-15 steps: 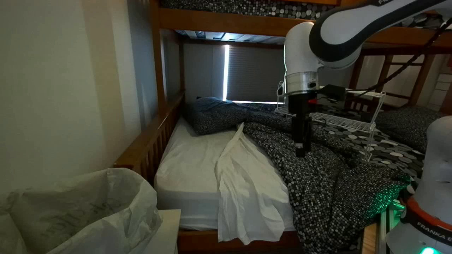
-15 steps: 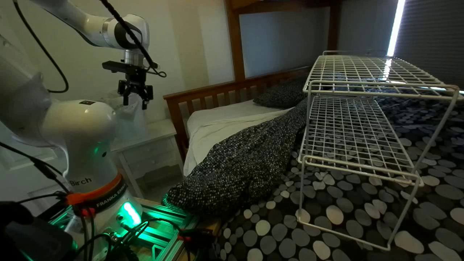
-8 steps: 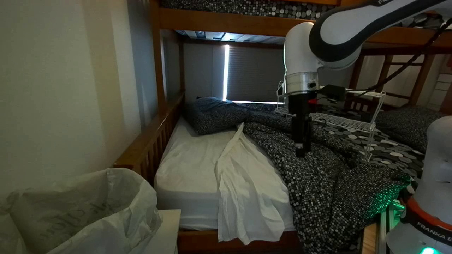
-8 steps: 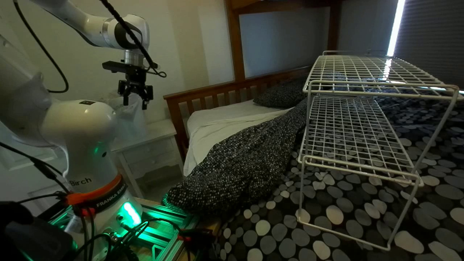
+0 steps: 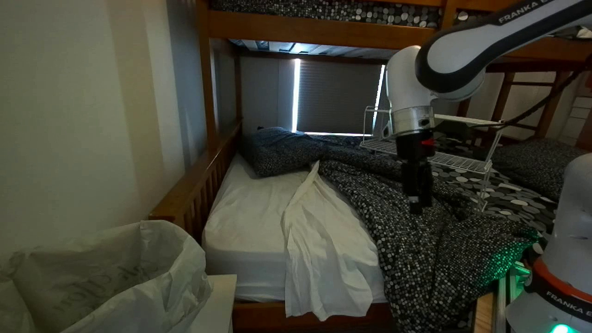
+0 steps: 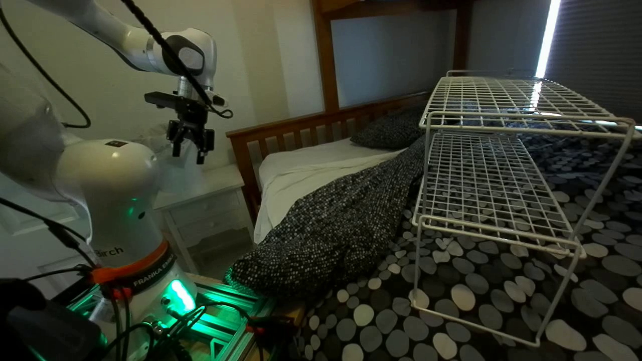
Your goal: Pull the black blanket to cover the top left side of the bed
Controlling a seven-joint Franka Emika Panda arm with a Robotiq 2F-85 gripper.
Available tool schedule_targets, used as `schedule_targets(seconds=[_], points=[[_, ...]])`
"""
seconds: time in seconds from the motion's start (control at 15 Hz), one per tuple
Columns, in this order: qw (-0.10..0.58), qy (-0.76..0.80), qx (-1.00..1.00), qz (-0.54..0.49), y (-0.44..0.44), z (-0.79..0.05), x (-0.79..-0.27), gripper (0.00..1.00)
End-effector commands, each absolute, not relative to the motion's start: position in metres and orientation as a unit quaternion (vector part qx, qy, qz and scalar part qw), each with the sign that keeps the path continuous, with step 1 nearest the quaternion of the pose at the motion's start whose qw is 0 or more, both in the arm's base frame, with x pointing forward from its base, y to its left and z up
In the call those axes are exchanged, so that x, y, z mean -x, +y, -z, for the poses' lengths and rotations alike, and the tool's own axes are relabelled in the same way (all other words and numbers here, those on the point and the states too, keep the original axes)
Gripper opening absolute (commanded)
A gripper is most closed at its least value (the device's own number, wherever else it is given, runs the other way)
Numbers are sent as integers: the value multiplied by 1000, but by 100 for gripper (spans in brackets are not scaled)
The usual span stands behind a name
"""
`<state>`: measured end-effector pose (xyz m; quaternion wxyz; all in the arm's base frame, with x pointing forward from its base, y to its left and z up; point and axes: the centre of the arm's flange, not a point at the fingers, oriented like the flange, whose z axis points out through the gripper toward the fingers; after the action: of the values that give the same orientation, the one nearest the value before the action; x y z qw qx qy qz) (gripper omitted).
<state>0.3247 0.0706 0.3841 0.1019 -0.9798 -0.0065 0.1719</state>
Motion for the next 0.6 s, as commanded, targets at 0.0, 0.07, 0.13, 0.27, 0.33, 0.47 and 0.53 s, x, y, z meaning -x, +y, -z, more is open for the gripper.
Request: schedule_targets(seconds=[0.0,0.07,0.13,0.27,0.33,0.47,0.53], points=[[85,60,978,-179,8,-364,-259,100],[81,78,977,-180,-9,-358,-248,100],[66,96,978,-170,-30,-357,-243,100],[17,128,982,-137,-77,-370,-245,100],[-10,140,982,-127,-104,-375,-245,100],[-55,176,974,-128,-150,-375,-233,100],[-61,193,970,-133,-166,-370,-224,100]])
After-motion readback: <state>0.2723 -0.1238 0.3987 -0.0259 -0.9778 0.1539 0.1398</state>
